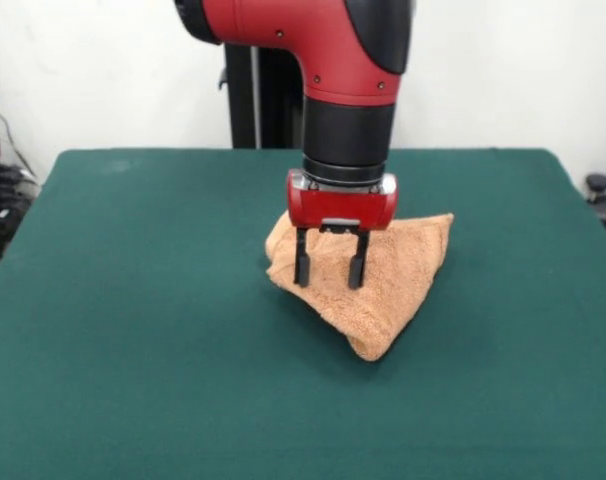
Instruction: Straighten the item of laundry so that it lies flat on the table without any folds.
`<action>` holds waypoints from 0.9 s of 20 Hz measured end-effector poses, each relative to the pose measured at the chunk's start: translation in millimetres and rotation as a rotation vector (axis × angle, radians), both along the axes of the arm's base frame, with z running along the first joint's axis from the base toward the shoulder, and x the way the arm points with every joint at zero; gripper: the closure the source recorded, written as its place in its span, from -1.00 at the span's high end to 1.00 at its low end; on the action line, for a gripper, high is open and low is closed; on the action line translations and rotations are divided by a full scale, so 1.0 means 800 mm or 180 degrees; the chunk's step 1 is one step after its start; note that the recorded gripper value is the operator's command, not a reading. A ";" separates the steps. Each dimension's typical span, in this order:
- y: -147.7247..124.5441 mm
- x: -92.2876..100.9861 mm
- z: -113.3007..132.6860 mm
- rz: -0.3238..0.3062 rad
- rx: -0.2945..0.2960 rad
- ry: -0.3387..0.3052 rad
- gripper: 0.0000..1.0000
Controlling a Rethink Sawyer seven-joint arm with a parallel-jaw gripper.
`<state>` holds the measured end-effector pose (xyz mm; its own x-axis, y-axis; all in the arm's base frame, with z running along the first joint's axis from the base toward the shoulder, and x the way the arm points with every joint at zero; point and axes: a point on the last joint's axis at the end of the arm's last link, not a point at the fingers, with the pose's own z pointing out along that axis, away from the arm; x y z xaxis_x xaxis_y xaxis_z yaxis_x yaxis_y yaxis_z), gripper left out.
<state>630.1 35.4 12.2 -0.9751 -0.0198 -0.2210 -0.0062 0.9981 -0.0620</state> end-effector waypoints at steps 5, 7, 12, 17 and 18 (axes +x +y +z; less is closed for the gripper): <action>0.000 0.000 0.001 -0.0007 0.0001 -0.0016 1.00; 0.000 -0.001 0.001 -0.0007 0.0002 -0.0013 1.00; 0.000 -0.001 0.001 -0.0014 0.0004 -0.0015 1.00; 0.008 0.001 0.002 -0.0012 0.0013 -0.0025 1.00; 0.011 0.001 0.002 -0.0007 0.0016 -0.0026 1.00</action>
<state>630.9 44.0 13.8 -0.9733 -0.0166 -0.2291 -0.0036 0.9984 -0.0570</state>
